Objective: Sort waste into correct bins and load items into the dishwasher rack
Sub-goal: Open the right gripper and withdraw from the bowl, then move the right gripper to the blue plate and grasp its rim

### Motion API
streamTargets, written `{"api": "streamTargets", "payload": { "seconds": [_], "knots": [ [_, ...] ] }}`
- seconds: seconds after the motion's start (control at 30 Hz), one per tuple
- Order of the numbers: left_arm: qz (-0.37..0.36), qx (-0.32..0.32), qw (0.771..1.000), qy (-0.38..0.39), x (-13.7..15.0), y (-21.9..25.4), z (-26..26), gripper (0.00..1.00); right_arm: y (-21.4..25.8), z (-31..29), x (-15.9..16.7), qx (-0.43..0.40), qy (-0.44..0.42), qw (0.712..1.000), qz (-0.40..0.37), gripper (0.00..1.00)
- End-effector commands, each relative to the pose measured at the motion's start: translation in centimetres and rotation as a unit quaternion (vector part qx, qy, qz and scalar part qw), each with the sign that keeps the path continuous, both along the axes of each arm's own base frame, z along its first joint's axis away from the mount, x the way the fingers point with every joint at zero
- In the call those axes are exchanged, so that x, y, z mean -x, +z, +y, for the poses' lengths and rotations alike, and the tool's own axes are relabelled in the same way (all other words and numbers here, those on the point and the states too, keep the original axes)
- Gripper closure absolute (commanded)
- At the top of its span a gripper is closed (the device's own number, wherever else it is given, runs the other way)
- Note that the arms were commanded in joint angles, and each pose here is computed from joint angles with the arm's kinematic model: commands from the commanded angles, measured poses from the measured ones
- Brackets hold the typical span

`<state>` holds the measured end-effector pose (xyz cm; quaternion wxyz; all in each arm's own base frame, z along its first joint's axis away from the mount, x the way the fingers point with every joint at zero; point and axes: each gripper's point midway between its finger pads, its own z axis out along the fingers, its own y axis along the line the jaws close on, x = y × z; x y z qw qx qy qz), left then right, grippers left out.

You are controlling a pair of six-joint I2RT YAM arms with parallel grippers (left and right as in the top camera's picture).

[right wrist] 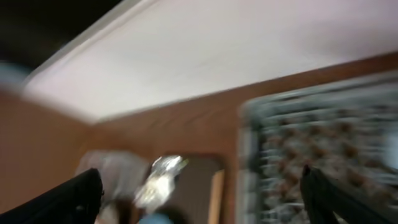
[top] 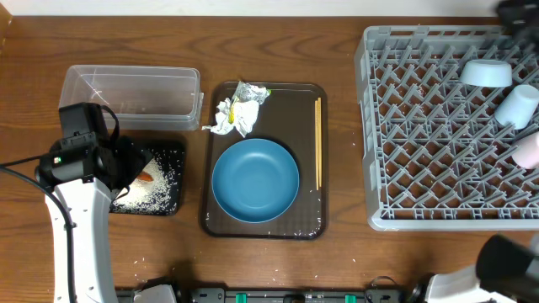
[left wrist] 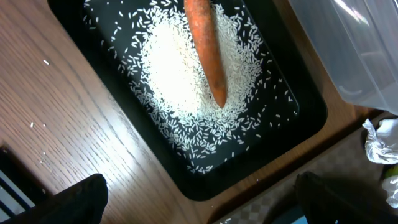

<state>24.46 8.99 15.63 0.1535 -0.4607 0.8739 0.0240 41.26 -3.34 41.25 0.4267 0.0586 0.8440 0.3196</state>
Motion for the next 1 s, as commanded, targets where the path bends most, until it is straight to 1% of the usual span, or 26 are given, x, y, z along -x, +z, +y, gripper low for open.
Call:
{"api": "streamTargets", "payload": {
  "seconds": [0.0,0.1,0.2,0.33,0.43,0.5,0.53,0.57,0.6,0.63,0.67,0.8,0.97],
  "knots": [
    [0.0,-0.006,1.0,0.009,0.0,0.3,0.4,0.02,0.0,7.3,1.1,0.027,0.116,0.993,-0.018,0.01],
    [0.0,-0.006,1.0,0.009,0.0,0.3,0.4,0.02,-3.5,12.6,1.6,0.095,0.139,0.985,0.045,0.01],
    [0.0,-0.006,1.0,0.009,0.0,0.3,0.4,0.02,-6.8,17.5,2.4,0.159,0.177,0.967,0.088,0.01],
    [0.0,-0.006,1.0,0.009,0.0,0.3,0.4,0.01,-11.4,25.8,5.1,0.212,0.271,0.93,0.13,0.01],
    [0.0,-0.006,1.0,0.009,0.0,0.3,0.4,0.02,-15.2,30.3,7.1,0.251,0.32,0.899,0.163,0.01],
    [0.0,-0.006,1.0,0.009,0.0,0.3,0.4,0.02,-18.3,32.7,8.2,0.28,0.334,0.879,0.193,0.05],
    [0.0,-0.006,1.0,0.009,0.0,0.3,0.4,0.02,-20.0,34.0,9.1,0.294,0.343,0.867,0.211,0.08],
    [0.0,-0.006,1.0,0.009,0.0,0.3,0.4,0.02,-21.3,35.1,9.8,0.302,0.354,0.857,0.222,0.13],
    [0.0,-0.006,1.0,0.009,0.0,0.3,0.4,0.02,-22.6,36.2,10.7,0.309,0.367,0.846,0.233,0.21],
    [0.0,-0.006,1.0,0.009,0.0,0.3,0.4,0.01,-23.8,37.2,11.5,0.316,0.378,0.836,0.242,0.27],
    [0.0,-0.006,1.0,0.009,0.0,0.3,0.4,0.02,-25.1,38.3,12.5,0.325,0.393,0.823,0.25,0.29],
    [0.0,-0.006,1.0,0.009,0.0,0.3,0.4,0.02,-28.9,40.5,15.1,0.36,0.401,0.796,0.276,0.29],
    [0.0,-0.006,1.0,0.009,0.0,0.3,0.4,0.01,-31.9,42.9,18.1,0.385,0.401,0.778,0.294,0.31]
  ]
}}
